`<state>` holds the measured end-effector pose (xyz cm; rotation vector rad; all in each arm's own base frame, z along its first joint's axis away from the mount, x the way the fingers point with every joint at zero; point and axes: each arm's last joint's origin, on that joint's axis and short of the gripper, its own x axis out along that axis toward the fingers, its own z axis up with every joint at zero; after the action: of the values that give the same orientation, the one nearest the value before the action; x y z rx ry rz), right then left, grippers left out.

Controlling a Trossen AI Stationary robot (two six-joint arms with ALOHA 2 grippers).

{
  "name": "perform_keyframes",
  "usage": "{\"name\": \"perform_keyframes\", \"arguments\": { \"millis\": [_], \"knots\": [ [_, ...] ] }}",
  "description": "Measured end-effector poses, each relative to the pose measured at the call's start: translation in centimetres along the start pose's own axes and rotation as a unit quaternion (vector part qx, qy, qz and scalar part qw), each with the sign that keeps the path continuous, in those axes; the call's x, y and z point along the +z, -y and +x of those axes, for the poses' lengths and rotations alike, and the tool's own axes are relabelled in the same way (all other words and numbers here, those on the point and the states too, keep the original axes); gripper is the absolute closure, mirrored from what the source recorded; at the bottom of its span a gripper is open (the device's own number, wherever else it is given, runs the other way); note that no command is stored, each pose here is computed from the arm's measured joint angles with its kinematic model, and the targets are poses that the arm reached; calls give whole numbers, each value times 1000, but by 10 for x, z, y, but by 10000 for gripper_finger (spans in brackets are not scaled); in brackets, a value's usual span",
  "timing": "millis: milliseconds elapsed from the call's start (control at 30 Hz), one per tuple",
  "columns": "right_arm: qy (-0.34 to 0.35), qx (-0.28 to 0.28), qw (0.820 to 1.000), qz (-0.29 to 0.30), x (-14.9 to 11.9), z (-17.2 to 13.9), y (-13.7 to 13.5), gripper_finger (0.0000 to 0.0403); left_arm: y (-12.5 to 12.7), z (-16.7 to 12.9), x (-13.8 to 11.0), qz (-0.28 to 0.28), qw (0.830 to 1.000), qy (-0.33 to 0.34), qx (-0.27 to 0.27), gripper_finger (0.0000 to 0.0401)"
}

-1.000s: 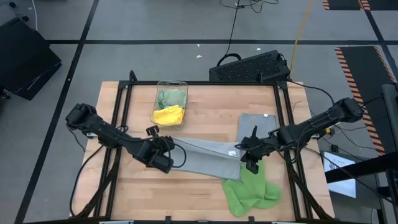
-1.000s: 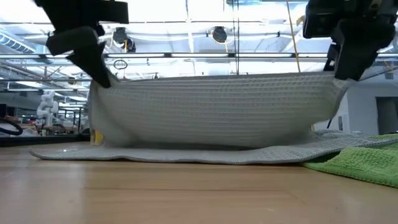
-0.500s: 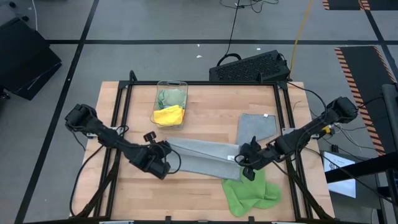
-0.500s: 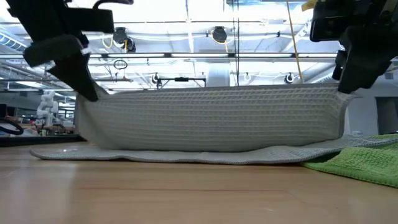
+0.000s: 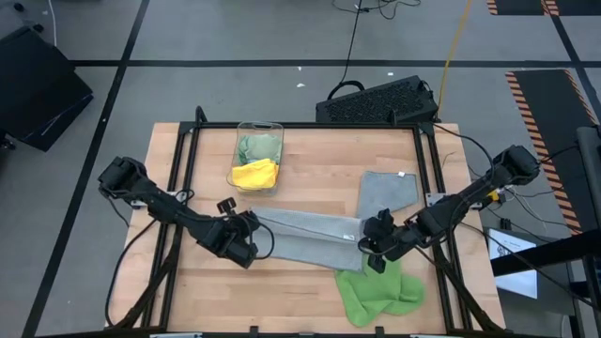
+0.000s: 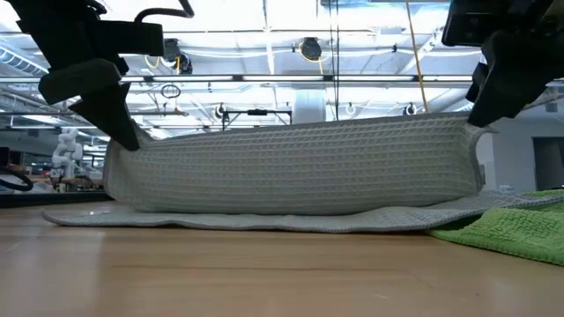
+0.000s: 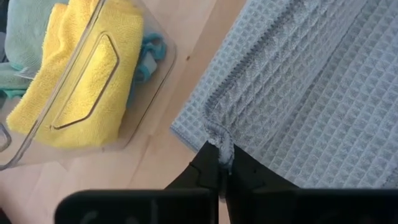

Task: Fold microfiber towels
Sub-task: Fold the left gray microfiber cloth on the table

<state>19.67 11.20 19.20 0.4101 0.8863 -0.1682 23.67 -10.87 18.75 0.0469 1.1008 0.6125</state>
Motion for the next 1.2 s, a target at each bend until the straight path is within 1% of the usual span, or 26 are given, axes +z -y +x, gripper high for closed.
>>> {"name": "perform_keyframes", "arguments": {
  "millis": [67,233,333,433,567,667,800,900,967,1067,1133,1200],
  "knots": [
    [8,-5,1000,-5,-1,-1,-1,399,0,0,0,-3,1000,1,-1,396],
    [15,-6,1000,-17,-4,-2,-4,399,1,0,0,-1,1000,0,-7,381],
    [15,-3,1000,-26,-7,-3,-6,399,1,0,1,2,1000,0,-7,387],
    [16,-4,1000,-23,-6,-3,-6,399,1,0,1,-4,1000,1,-7,396],
    [27,-17,999,-28,-5,-3,-4,399,-1,0,2,-3,1000,19,13,384],
    [32,-32,999,-26,-1,-1,1,399,-2,0,3,1,998,43,35,386],
    [8,-10,1000,-10,0,0,1,399,-2,0,4,-9,998,47,35,396],
    [-20,10,1000,-2,-2,0,0,399,2,0,5,-29,998,46,13,385],
    [-43,23,999,-2,-4,0,0,399,6,0,7,-42,998,42,-20,379],
    [-80,40,996,-4,-6,0,0,399,12,-2,9,-44,997,38,-58,381],
    [-98,57,994,-1,-7,0,-1,399,15,-2,8,-40,996,44,-67,390],
    [-100,65,993,8,-7,0,-2,399,15,0,4,-34,996,44,-66,395]
  ]
}}
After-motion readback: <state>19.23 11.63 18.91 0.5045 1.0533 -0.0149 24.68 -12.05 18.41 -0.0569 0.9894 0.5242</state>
